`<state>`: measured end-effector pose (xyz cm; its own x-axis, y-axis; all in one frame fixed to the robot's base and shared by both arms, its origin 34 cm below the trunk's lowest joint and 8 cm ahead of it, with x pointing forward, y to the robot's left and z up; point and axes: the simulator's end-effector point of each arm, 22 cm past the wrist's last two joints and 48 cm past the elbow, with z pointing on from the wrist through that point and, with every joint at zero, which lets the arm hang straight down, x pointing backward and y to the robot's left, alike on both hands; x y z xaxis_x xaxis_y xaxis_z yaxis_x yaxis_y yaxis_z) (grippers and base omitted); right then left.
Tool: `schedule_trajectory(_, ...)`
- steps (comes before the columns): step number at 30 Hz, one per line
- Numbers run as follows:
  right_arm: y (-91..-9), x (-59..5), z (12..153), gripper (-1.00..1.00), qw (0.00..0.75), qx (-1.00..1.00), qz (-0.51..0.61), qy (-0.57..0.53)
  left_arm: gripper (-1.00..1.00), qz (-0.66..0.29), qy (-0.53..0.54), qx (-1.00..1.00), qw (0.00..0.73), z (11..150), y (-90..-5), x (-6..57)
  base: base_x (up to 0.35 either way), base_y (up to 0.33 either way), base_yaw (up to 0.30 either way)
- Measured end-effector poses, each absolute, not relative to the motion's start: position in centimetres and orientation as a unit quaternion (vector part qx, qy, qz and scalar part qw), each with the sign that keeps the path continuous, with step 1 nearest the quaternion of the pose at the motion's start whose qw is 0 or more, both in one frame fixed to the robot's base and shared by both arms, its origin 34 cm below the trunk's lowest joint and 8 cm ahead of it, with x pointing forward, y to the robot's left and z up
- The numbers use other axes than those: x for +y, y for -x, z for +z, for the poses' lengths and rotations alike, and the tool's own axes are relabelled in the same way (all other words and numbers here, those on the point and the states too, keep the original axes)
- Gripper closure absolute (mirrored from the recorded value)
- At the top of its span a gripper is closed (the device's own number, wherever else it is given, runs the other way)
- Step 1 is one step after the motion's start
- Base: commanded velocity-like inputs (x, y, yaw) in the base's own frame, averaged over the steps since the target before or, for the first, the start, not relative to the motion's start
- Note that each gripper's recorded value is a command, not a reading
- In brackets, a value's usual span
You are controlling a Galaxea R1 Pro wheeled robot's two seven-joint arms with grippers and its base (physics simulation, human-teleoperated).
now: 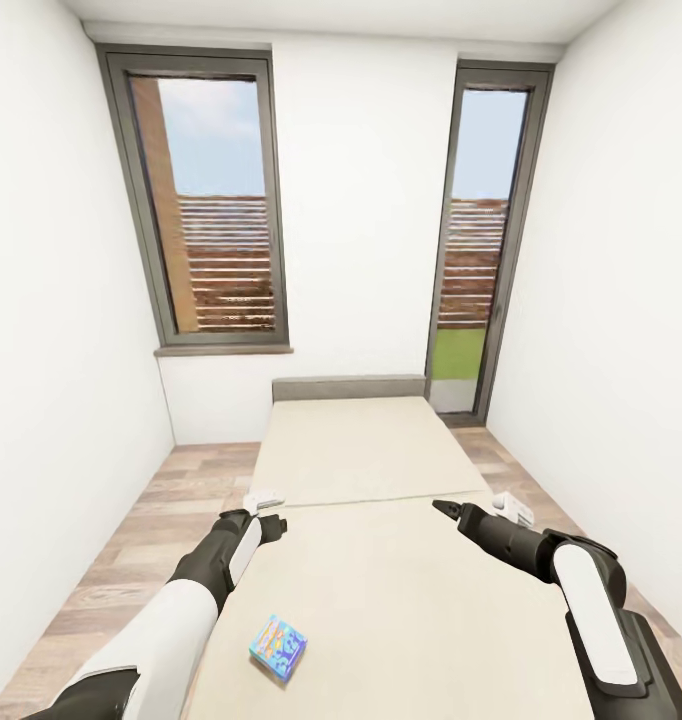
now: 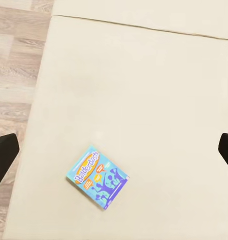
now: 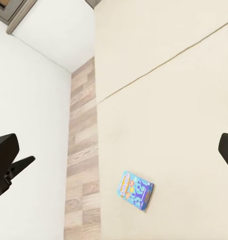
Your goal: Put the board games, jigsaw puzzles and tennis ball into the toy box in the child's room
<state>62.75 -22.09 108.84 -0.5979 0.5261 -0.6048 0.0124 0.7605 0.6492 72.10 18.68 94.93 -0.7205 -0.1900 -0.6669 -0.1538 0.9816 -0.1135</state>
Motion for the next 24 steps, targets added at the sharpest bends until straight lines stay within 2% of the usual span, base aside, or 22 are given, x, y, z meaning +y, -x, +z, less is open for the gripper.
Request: schedule_trajectory(24, -62.9, -21.9, 106.7, -1.0, 0.398, 0.85, 0.304, -0.162, -1.0, -0.022, 0.094, 0.931, 0.352, 92.7, -72.1, 18.7, 0.0, 0.0, 0.0)
